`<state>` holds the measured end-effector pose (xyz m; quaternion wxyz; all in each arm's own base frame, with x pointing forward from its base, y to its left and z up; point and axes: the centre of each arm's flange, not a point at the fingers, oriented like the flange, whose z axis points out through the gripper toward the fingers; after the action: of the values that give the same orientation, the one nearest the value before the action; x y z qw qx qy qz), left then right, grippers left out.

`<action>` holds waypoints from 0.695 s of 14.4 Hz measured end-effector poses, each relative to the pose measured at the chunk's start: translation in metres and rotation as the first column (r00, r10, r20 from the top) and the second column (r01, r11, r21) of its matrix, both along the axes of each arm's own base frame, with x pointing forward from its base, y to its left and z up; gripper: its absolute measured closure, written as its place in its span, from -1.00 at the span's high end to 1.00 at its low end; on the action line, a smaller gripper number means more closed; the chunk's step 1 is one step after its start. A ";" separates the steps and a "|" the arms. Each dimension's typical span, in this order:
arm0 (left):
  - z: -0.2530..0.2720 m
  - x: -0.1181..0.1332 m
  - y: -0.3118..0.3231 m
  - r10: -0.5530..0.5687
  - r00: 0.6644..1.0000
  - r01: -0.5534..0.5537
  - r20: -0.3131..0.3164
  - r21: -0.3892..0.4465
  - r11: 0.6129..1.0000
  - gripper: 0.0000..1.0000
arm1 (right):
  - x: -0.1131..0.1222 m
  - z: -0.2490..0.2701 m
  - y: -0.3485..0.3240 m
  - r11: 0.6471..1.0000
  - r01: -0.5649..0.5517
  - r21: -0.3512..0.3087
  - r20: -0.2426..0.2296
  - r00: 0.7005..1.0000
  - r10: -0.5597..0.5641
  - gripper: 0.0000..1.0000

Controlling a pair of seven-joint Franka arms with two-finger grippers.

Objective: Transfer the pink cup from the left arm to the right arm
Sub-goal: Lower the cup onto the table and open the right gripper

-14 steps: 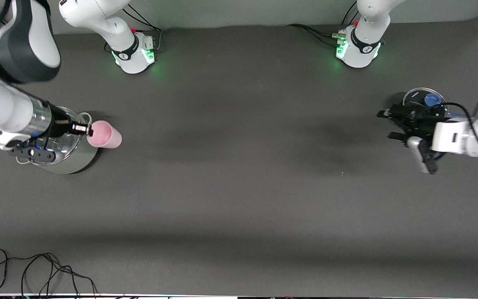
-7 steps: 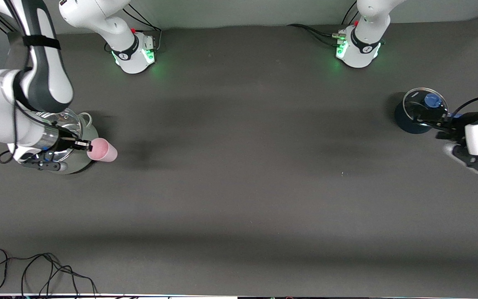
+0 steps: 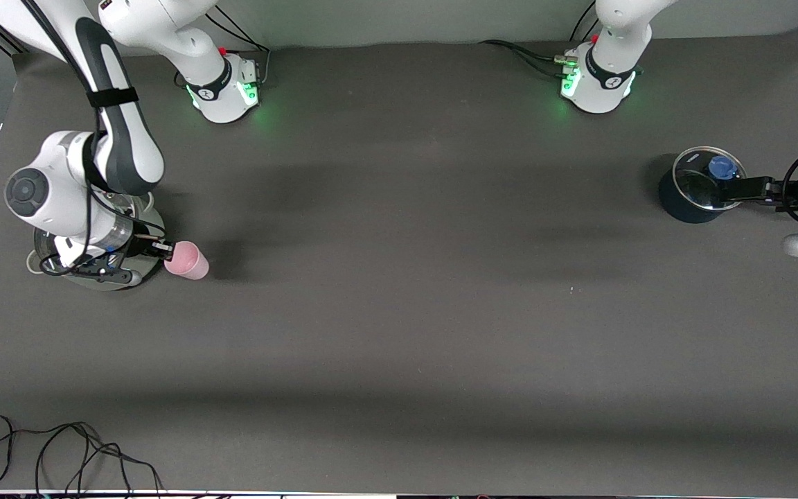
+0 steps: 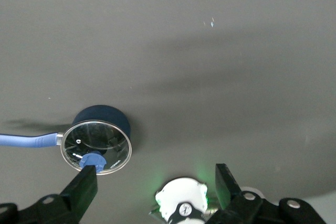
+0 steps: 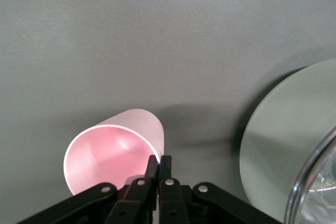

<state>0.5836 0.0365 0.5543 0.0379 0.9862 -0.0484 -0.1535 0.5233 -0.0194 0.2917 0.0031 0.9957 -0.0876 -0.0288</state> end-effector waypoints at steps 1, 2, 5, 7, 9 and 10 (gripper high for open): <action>0.003 -0.002 -0.007 0.025 0.999 -0.026 0.024 0.021 0.999 1.00 | -0.001 -0.006 -0.001 1.000 -0.001 -0.008 -0.001 1.000 0.001 -0.95; 0.004 -0.005 -0.015 0.037 0.998 -0.038 0.045 0.040 0.998 1.00 | -0.001 -0.011 -0.001 1.000 -0.002 -0.015 0.000 1.000 0.002 -0.95; 0.001 -0.020 -0.034 0.037 0.995 -0.046 0.095 0.088 0.995 1.00 | -0.002 -0.025 -0.003 1.000 -0.015 0.025 -0.002 1.000 0.015 -0.95; -0.001 -0.028 -0.039 0.035 0.994 -0.046 0.103 0.107 0.993 1.00 | -0.003 -0.032 -0.006 0.997 -0.028 0.072 -0.002 1.000 0.028 -0.95; 0.001 -0.029 -0.041 0.033 0.993 -0.046 0.114 0.110 0.993 1.00 | -0.003 -0.033 -0.006 0.996 -0.031 0.080 -0.001 1.000 0.031 -0.95; 0.002 -0.028 -0.042 0.031 0.992 -0.045 0.121 0.109 0.993 1.00 | -0.002 -0.032 -0.006 0.996 -0.030 0.082 0.001 1.000 0.030 -0.94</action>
<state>0.5552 -0.0052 0.5565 -0.0174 0.9950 -0.0231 -0.0960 0.5211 -0.0254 0.2596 -0.0373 0.9962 -0.0712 -0.0323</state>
